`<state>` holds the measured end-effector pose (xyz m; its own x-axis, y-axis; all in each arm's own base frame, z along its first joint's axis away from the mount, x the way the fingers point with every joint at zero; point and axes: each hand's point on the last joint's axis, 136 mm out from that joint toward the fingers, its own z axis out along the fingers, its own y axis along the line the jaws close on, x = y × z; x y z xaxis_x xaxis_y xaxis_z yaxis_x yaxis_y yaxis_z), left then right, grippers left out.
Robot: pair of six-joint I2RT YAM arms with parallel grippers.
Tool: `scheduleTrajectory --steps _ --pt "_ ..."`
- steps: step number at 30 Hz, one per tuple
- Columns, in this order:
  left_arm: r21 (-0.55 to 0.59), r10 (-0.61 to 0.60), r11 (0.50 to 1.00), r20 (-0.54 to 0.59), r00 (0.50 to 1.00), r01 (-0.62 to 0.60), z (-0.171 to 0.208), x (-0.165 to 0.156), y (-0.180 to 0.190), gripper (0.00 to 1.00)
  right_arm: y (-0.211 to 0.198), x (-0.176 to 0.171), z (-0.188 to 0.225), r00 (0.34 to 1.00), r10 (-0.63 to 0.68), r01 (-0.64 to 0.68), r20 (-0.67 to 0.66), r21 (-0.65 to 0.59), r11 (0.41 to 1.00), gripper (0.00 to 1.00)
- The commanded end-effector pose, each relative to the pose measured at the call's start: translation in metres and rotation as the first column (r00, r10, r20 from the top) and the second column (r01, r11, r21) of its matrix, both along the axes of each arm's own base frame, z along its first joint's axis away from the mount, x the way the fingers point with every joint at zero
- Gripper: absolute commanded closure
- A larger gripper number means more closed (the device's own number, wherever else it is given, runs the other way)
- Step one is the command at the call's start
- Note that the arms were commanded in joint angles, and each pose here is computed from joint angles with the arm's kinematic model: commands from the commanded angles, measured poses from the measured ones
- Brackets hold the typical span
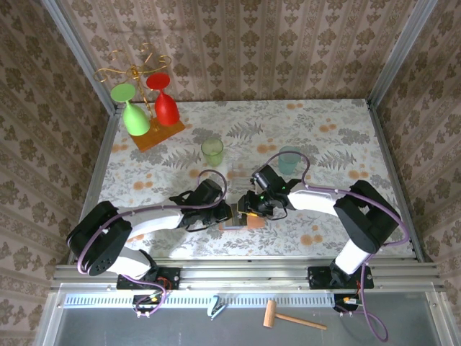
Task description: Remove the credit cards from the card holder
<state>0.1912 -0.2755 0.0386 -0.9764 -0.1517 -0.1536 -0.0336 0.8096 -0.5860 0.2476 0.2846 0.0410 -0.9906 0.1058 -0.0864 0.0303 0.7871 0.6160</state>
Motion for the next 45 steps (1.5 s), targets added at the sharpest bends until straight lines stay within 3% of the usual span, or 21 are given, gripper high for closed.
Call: scheduleTrajectory --steps 1,7,14,26,45 --pt "0.008 -0.009 1.000 0.008 1.000 0.008 0.008 0.007 -0.003 0.83 -0.002 0.000 0.008 1.000 -0.014 0.014 0.003 0.038 0.999 0.62" --pt "-0.005 -0.036 0.999 0.015 0.999 0.037 0.017 0.009 -0.013 0.83 -0.008 0.000 0.005 1.000 -0.013 0.014 -0.009 0.030 0.999 0.63" --pt "-0.009 -0.053 0.999 -0.020 0.998 0.052 0.002 0.005 -0.021 0.86 -0.004 -0.002 -0.002 0.999 0.004 -0.002 -0.036 0.045 0.999 0.65" --pt "0.038 -0.032 0.999 -0.043 0.999 0.034 -0.012 0.000 -0.008 0.88 -0.007 -0.006 -0.020 0.997 0.005 -0.004 -0.081 0.010 1.000 0.65" --pt "0.057 -0.036 0.998 -0.044 0.998 0.038 -0.014 0.001 -0.006 0.88 -0.009 -0.003 -0.005 0.999 0.014 -0.015 -0.043 0.000 1.000 0.66"
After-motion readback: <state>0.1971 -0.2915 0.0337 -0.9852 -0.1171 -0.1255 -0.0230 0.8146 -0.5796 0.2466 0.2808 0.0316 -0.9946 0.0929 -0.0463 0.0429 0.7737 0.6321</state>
